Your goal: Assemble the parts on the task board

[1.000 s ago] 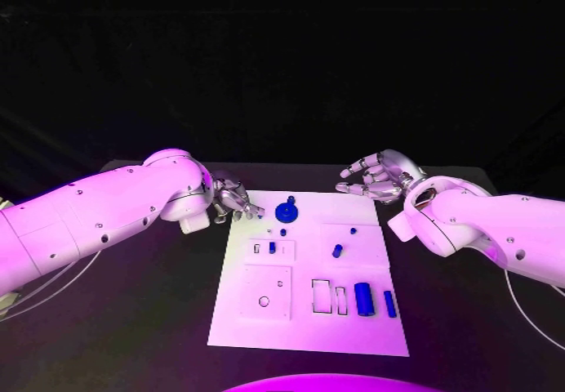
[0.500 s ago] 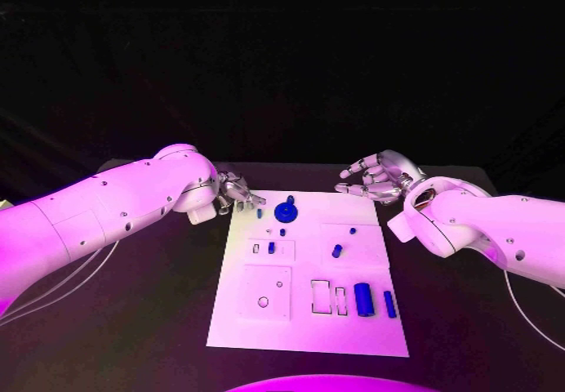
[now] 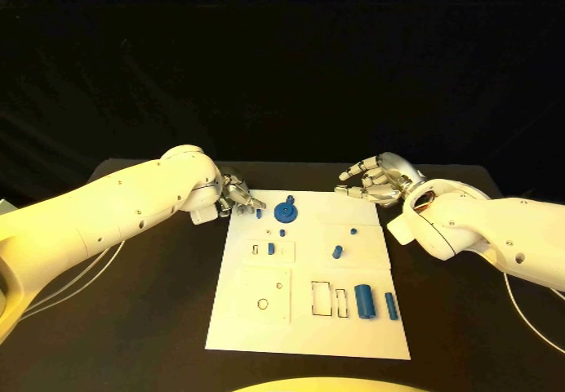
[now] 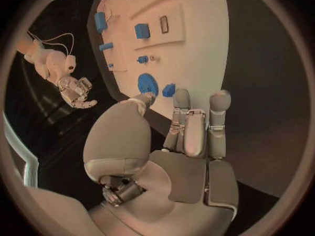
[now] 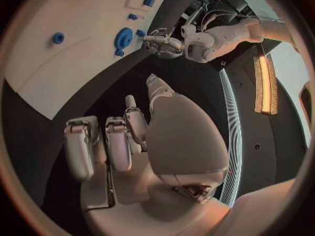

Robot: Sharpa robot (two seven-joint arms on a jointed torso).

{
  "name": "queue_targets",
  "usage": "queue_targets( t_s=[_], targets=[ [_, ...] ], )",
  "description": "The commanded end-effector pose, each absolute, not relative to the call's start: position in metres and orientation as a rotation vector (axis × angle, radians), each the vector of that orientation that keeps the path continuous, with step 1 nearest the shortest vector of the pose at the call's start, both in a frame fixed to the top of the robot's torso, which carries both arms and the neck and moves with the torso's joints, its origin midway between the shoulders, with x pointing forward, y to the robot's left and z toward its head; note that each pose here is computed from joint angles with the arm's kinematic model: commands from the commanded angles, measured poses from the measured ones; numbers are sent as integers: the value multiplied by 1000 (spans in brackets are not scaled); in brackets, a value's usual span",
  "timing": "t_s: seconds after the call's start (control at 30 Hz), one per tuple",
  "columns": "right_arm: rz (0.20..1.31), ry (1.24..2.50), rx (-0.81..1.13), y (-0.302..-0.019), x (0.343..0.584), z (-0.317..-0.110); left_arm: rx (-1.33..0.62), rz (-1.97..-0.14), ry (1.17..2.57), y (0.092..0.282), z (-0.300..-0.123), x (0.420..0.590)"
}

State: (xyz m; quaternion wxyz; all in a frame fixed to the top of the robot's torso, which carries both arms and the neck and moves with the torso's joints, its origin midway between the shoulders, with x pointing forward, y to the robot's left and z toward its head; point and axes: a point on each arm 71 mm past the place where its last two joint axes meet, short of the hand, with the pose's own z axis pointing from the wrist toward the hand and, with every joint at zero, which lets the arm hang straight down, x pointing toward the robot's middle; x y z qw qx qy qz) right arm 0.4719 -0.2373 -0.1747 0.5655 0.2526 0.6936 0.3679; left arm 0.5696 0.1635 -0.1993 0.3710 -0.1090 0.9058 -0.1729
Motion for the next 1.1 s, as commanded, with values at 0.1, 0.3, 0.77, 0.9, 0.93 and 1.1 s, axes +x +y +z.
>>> queue_targets(
  t_s=[0.1, 0.3, 0.77, 0.9, 0.93, 1.1],
  targets=[
    [872, 1629, 577, -235, 472, -174, -237, -448, 2359, 160, -200, 569],
    [872, 1629, 576, -235, 472, -174, -254, -440, 2344, 161, -200, 571],
    [872, 1630, 575, -235, 472, -174, -276, -456, 2323, 159, -199, 572],
    [872, 1631, 575, -235, 472, -174, -273, -461, 2326, 158, -199, 572],
    [872, 1631, 576, -235, 472, -174, -272, -462, 2327, 158, -199, 572],
    [871, 1631, 576, -235, 472, -174, -270, -464, 2330, 158, -200, 571]
  ],
)
